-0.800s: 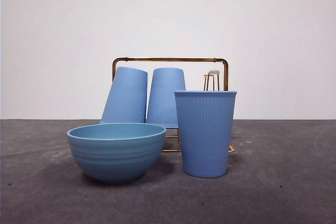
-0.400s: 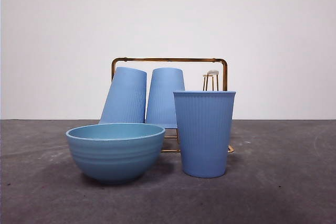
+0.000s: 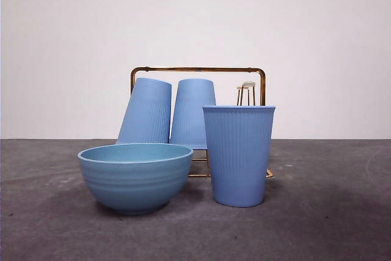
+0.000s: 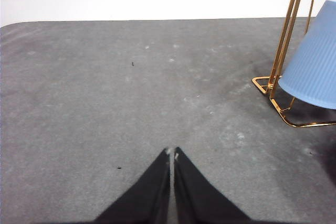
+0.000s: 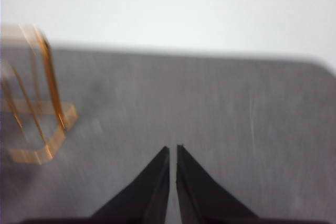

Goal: Right arm lift cup from the cupboard, then place it on the right of the bowl

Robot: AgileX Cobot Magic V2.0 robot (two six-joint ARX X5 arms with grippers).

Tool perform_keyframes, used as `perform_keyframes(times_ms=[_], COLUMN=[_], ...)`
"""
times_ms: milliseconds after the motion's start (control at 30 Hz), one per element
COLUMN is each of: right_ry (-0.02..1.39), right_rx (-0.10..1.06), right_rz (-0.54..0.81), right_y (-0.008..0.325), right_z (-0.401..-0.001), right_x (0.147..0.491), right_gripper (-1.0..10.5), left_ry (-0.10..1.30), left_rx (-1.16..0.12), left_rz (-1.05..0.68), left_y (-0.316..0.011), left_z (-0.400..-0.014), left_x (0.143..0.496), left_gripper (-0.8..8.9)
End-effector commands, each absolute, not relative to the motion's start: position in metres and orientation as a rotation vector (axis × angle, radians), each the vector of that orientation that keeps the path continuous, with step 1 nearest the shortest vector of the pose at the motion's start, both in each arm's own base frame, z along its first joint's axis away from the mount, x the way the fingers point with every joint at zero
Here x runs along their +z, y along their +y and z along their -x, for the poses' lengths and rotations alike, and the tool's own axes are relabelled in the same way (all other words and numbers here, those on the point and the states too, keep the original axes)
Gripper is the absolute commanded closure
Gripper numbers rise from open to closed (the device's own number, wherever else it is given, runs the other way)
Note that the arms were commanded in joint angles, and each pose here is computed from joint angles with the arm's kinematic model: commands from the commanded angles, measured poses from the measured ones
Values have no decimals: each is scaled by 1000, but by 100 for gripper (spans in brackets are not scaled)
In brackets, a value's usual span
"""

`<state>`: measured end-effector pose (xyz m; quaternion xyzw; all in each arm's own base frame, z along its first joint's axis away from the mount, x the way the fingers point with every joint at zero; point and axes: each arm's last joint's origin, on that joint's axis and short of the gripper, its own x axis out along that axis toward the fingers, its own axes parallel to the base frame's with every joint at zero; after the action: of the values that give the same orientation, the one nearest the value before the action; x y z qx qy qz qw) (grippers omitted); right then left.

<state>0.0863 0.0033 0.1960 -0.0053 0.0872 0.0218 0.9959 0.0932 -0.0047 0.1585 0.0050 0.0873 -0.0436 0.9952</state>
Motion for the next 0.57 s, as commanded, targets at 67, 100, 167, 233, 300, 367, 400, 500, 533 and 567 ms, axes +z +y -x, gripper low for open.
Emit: perform_keyframes(times_ms=[67, 100, 167, 233, 300, 367, 400, 500, 533, 567], right_ry=[160, 153, 140, 147, 173, 173, 173, 173, 173, 172], right_rx=[58, 58, 49, 31, 15, 15, 17, 22, 24, 24], right_rz=[9, 9, 8, 8, 10, 10, 10, 9, 9, 9], right_y=[3, 3, 3, 2, 2, 2, 2, 2, 2, 2], right_z=[-94, -95, -96, -96, -96, -96, -96, -96, -96, -96], right_x=[168, 163, 158, 153, 150, 150, 150, 150, 150, 150], right_gripper=[927, 927, 927, 927, 927, 927, 927, 927, 927, 927], left_ry=[201, 201, 201, 200, 201, 201, 201, 201, 201, 201], left_rx=[-94, -94, -94, -94, -94, -94, -94, -94, -94, -94], left_rz=[-14, -14, -14, -14, -14, -14, -14, -14, -14, -14], left_y=[-5, -5, -5, -5, -5, -5, -5, -5, -5, -5], left_z=[-94, -94, -94, -94, -94, -94, -94, -94, -94, -94], left_x=[151, 151, 151, 151, 151, 151, 151, 151, 151, 151], left_gripper=[801, 801, 801, 801, 801, 801, 801, 801, 801, 801])
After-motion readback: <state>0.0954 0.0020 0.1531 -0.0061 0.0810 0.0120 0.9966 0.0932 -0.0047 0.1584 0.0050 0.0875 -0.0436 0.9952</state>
